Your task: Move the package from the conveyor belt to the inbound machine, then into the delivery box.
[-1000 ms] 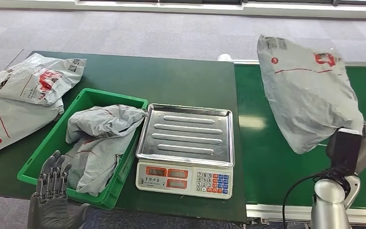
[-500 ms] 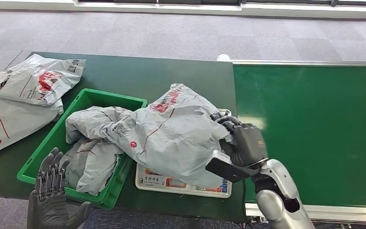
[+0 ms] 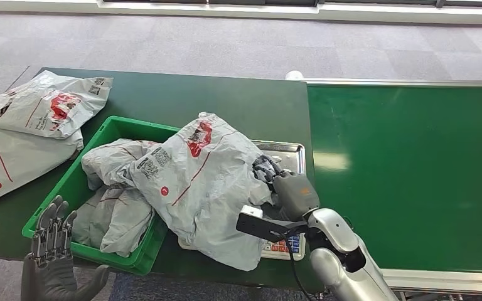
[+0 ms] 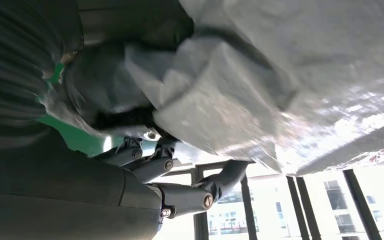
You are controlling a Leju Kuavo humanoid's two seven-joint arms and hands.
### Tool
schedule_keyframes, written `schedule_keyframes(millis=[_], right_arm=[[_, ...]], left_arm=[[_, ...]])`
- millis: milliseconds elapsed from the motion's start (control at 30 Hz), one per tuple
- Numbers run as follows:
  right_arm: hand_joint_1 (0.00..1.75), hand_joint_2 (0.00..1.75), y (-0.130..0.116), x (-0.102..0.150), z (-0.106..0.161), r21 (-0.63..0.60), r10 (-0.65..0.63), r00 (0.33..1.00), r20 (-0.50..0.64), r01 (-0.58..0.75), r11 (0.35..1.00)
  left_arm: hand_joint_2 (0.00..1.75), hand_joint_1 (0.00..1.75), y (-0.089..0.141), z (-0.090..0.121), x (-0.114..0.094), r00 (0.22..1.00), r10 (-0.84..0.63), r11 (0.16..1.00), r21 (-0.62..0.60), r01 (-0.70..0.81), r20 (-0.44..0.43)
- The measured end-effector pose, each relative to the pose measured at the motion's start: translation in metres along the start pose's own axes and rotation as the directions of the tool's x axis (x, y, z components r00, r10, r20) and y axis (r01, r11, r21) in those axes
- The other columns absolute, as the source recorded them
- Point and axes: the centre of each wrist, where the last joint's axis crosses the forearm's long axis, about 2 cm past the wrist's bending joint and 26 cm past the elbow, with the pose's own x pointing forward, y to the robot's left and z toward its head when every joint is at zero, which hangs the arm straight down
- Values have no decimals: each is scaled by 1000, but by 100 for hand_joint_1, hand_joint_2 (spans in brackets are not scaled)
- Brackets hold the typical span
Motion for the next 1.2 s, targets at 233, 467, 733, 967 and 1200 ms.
schedule_keyframes(millis=[233,467,733,967,1200], right_arm=[[0,175,1,2,0,-25,-65,995,75,67,997],[0,175,-10,2,26,-185,-302,909,286,362,914],[0,175,-29,-16,78,-468,-457,704,544,706,531],[0,175,-46,-27,109,-840,-356,777,519,540,-45],[0,175,-40,-22,126,-904,-409,806,428,388,-181]], left_arm=[[175,0,5,-4,4,995,-99,995,-19,99,3],[175,0,6,-43,12,923,-382,921,-60,385,49],[175,0,-41,-118,15,814,-558,790,-199,581,163],[175,0,-93,-167,-4,717,-683,627,-392,673,140],[175,0,-140,-175,-56,692,-719,448,-717,534,67]])
